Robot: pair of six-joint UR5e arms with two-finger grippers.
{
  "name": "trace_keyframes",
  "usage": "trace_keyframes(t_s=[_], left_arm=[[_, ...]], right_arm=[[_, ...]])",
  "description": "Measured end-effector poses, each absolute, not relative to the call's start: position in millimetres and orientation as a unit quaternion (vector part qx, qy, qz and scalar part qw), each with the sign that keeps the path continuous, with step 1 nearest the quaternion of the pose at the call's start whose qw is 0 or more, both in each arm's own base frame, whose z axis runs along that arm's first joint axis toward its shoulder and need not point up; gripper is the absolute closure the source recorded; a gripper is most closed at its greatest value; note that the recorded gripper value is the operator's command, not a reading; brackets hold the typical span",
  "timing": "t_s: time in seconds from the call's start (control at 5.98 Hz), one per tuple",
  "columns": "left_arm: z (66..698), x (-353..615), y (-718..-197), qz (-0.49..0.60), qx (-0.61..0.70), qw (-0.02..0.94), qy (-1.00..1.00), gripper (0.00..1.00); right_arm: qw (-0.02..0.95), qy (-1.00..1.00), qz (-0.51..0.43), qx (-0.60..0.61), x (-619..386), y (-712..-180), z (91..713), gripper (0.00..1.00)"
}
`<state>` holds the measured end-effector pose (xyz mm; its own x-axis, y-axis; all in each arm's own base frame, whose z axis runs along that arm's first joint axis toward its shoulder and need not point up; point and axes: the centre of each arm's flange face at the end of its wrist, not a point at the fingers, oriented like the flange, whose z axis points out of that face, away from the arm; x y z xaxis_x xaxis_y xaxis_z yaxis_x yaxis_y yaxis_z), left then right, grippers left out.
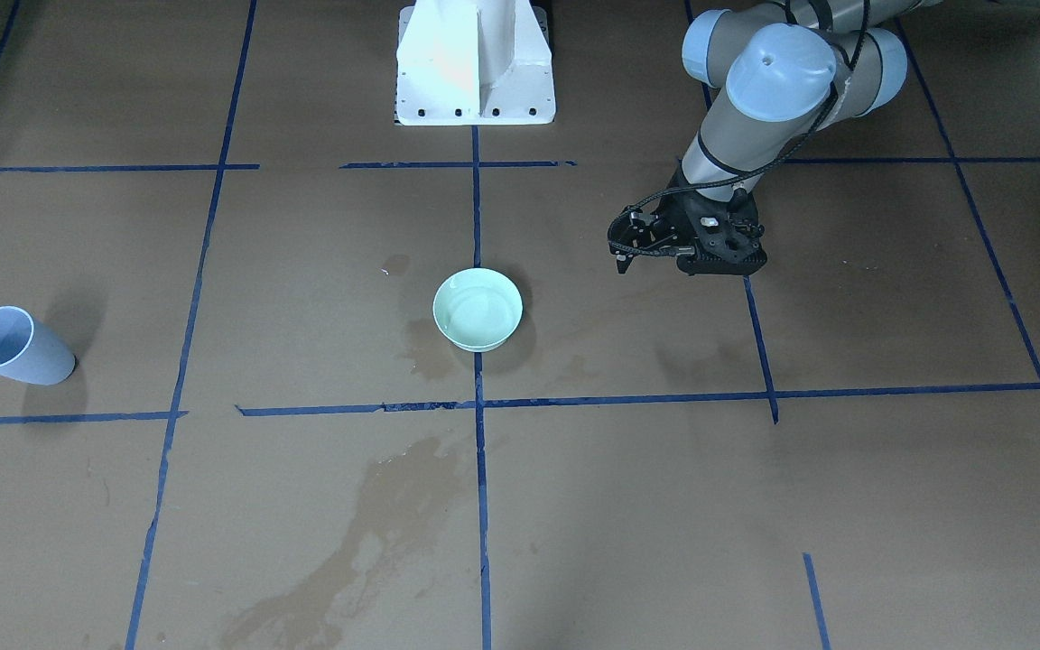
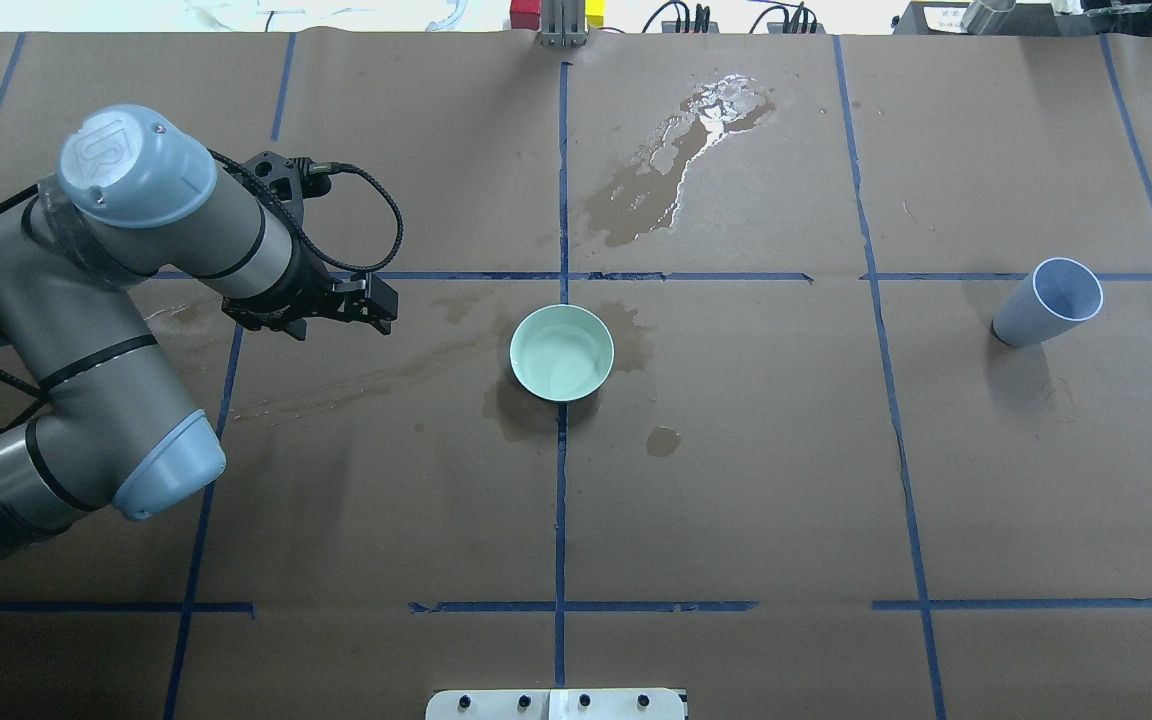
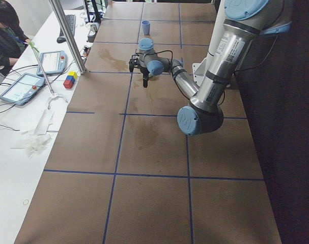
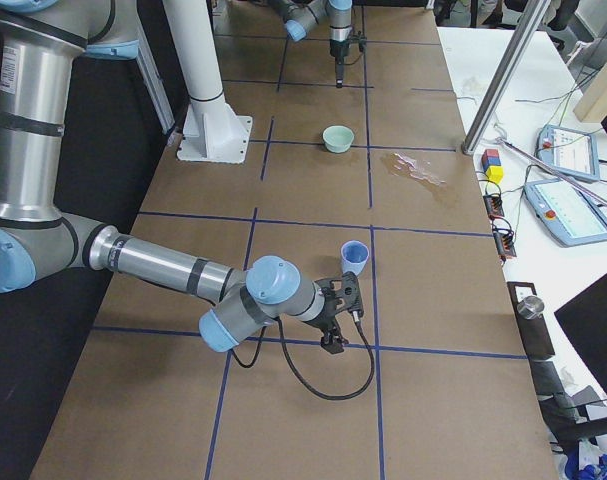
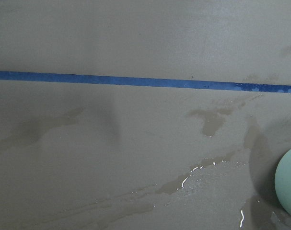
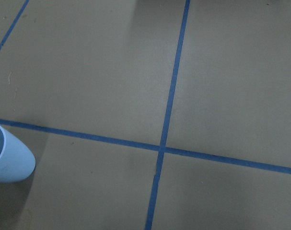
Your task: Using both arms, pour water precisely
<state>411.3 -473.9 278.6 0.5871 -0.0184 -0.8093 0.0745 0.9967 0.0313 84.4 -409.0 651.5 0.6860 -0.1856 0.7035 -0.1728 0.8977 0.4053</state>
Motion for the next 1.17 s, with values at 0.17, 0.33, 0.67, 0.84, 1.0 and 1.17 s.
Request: trace_keyframes(t_s=[0.17, 0.33, 0.67, 0.84, 1.0, 1.17], left_arm=[[277, 413, -475, -0.026, 0.031, 0.890, 0.454, 0.00], [276, 415, -476, -0.026, 0.031, 0.890, 0.454, 0.00], [268, 427, -476, -0.039, 0.025, 0.889, 0.456, 0.00], [257, 442, -473, -0.057, 0.019, 0.887, 0.457, 0.00], [245, 467, -470, -0.083, 0.012, 0.886, 0.455, 0.00], [230, 501, -466, -0.112, 0.009, 0.885, 0.451, 0.00]], right_arm=[[0.902, -0.389, -0.019, 0.188, 96, -410, 628, 0.00], [0.914, -0.385, -0.020, 0.130, 98, -405, 612, 0.00], [0.934, -0.351, -0.018, 0.059, 99, -394, 630, 0.00], [0.937, -0.346, -0.015, 0.044, 99, -390, 641, 0.00], [0.938, -0.345, -0.014, 0.038, 99, -387, 648, 0.00], [0.938, -0.345, -0.013, 0.035, 99, -386, 652, 0.00]])
